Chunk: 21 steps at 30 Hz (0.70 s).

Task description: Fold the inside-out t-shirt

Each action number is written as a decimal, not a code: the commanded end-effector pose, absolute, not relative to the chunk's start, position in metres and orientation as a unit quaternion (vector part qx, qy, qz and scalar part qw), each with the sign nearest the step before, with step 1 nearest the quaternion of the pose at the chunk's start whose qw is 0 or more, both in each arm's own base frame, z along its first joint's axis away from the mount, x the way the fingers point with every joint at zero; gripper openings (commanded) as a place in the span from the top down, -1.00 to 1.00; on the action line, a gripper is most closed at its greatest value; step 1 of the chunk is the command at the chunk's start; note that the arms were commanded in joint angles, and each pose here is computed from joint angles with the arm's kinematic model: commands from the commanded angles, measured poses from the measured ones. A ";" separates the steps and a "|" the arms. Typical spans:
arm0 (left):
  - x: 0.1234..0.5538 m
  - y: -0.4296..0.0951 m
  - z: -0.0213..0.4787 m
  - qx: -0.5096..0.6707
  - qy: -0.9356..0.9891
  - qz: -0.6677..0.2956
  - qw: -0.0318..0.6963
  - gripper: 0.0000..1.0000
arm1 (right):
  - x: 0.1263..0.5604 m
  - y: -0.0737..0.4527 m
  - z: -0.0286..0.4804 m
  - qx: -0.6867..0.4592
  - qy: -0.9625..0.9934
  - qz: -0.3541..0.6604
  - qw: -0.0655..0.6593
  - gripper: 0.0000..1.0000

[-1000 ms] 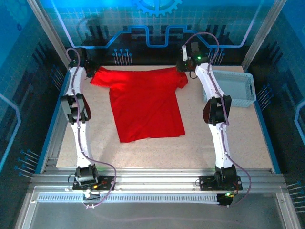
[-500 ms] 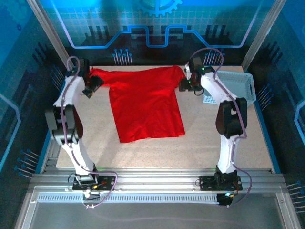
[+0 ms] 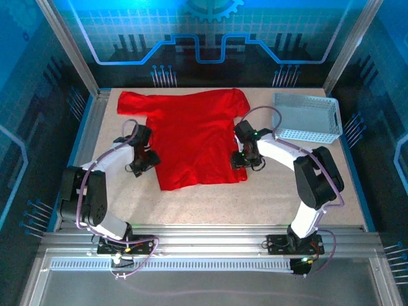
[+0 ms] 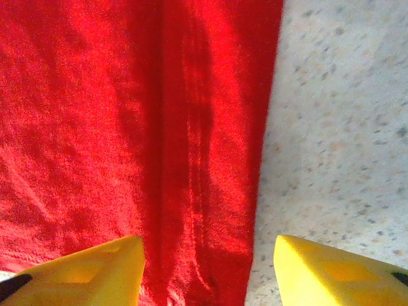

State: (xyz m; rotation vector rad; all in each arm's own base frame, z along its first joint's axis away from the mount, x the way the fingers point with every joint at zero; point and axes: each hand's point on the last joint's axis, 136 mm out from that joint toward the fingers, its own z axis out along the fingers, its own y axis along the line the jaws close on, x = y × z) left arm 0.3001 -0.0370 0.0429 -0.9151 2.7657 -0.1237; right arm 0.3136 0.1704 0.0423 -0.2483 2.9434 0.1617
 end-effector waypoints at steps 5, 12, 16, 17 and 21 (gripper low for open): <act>0.296 -0.039 0.031 -0.307 0.944 -0.038 0.119 -0.02 | 0.300 0.176 0.020 -0.067 0.995 0.028 0.074 0.22; 0.300 -0.037 0.025 -0.303 0.946 -0.027 0.116 0.41 | 0.297 0.154 0.017 -0.048 0.995 -0.022 0.079 0.70; 0.300 -0.032 0.032 -0.292 0.948 -0.015 0.124 0.49 | 0.292 0.133 0.020 -0.016 0.996 -0.034 0.084 0.88; 0.300 -0.032 0.036 -0.288 0.948 -0.015 0.131 0.47 | 0.291 0.130 0.021 -0.010 0.996 -0.031 0.087 0.89; 0.297 -0.038 0.059 -0.255 0.953 -0.004 0.163 0.31 | 0.289 0.126 0.027 -0.001 0.995 -0.016 0.098 0.95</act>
